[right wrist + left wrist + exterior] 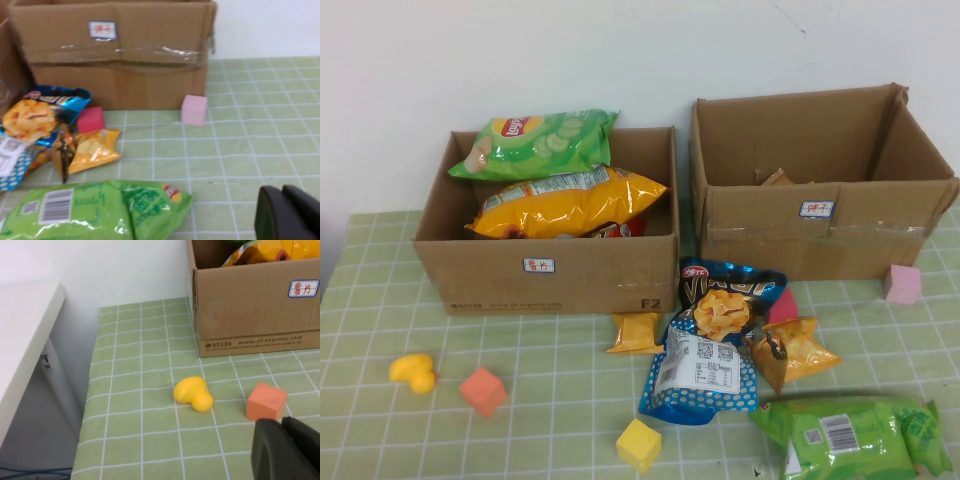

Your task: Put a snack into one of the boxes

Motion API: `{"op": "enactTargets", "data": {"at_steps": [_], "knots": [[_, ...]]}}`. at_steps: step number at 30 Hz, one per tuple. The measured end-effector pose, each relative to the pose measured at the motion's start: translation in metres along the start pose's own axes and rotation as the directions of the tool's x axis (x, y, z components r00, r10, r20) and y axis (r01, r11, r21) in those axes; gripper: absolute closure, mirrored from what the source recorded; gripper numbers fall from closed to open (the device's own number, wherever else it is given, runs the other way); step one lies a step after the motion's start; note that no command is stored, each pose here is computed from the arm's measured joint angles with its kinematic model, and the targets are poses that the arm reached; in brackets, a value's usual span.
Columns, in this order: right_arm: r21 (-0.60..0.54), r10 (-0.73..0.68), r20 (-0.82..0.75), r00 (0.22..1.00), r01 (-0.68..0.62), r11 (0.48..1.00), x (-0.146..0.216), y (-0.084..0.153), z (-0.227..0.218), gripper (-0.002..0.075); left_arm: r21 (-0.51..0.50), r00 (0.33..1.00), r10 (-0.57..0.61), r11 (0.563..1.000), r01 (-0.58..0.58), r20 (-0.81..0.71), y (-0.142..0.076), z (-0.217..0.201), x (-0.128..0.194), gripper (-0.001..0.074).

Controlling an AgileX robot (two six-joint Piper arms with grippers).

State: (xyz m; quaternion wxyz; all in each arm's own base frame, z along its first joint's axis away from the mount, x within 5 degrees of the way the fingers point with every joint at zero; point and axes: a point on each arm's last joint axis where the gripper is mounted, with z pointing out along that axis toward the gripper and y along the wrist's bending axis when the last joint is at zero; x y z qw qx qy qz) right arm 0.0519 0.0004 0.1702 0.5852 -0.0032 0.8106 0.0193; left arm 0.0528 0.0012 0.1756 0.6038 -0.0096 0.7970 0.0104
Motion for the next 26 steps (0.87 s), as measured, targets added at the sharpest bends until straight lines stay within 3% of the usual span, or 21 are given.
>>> {"op": "enactTargets", "data": {"at_steps": [26], "knots": [[-0.023,-0.010,-0.009,1.000,0.010,1.000,0.0004,0.0013,-0.0002,0.0728,0.000,1.000,-0.002,1.000,0.002,0.000,0.0000,0.0000,0.0000,0.0737]]}}
